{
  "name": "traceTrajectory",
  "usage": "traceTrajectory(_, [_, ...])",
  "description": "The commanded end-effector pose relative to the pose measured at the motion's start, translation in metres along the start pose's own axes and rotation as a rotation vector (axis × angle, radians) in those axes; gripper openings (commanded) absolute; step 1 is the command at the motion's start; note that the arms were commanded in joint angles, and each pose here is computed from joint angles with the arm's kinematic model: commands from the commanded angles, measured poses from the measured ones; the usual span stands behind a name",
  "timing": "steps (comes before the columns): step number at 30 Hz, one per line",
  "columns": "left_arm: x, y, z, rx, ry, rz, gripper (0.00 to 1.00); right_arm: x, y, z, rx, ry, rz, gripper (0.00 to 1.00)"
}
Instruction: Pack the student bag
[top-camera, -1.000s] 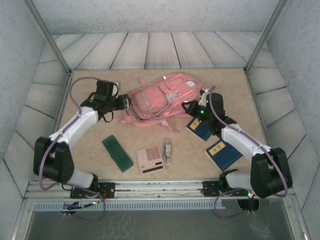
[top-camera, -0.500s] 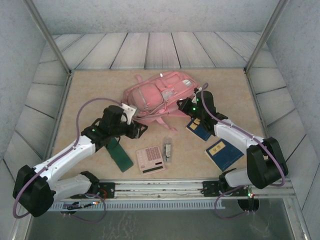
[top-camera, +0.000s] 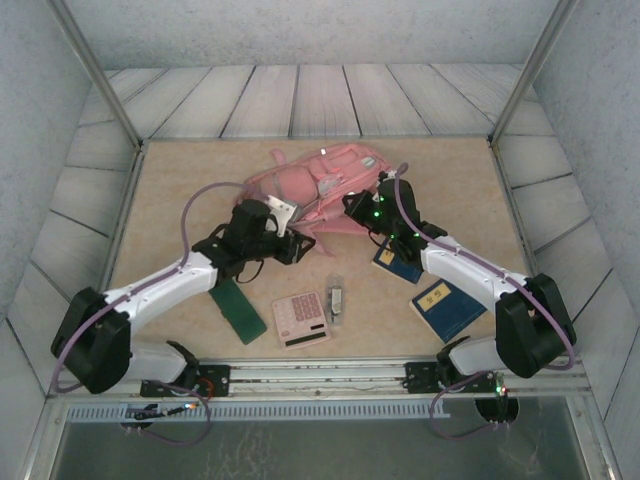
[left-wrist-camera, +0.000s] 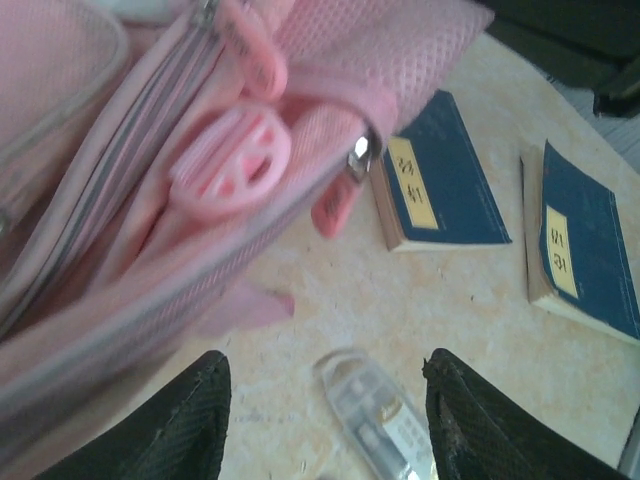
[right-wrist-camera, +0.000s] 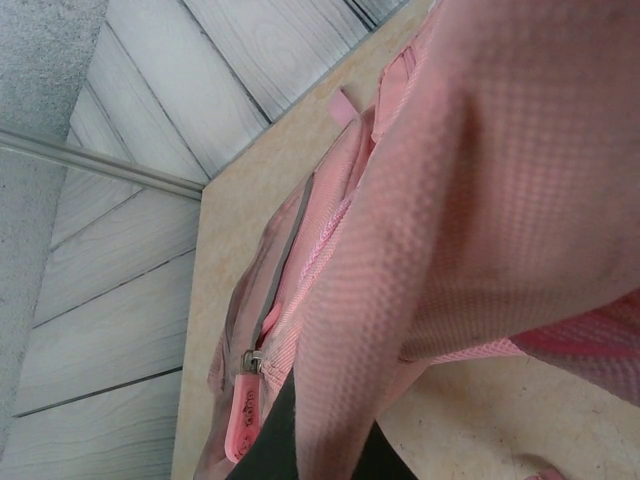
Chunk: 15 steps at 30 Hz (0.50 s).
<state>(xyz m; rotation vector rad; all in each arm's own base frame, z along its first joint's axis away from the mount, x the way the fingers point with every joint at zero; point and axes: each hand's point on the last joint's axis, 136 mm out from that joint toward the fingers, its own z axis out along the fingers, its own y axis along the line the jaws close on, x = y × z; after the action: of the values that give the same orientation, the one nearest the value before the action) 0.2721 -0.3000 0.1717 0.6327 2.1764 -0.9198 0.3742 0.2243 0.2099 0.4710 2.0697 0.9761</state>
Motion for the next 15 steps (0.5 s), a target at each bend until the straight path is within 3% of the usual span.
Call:
traceTrajectory(1, [-0.032, -0.009, 0.009, 0.02, -0.091, 0.014, 0.52, -0.019, 0.044, -0.006, -0.124, -0.06, 0.013, 0.0])
traceTrajectory(9, [-0.034, 0.003, 0.026, -0.032, -0.066, 0.029, 0.49, -0.012, 0.048, -0.003, -0.147, -0.031, 0.021, 0.0])
traceTrajectory(15, [-0.04, 0.017, 0.03, -0.107, -0.085, 0.019, 0.4, -0.008, 0.051, 0.001, -0.166, -0.012, 0.032, 0.0])
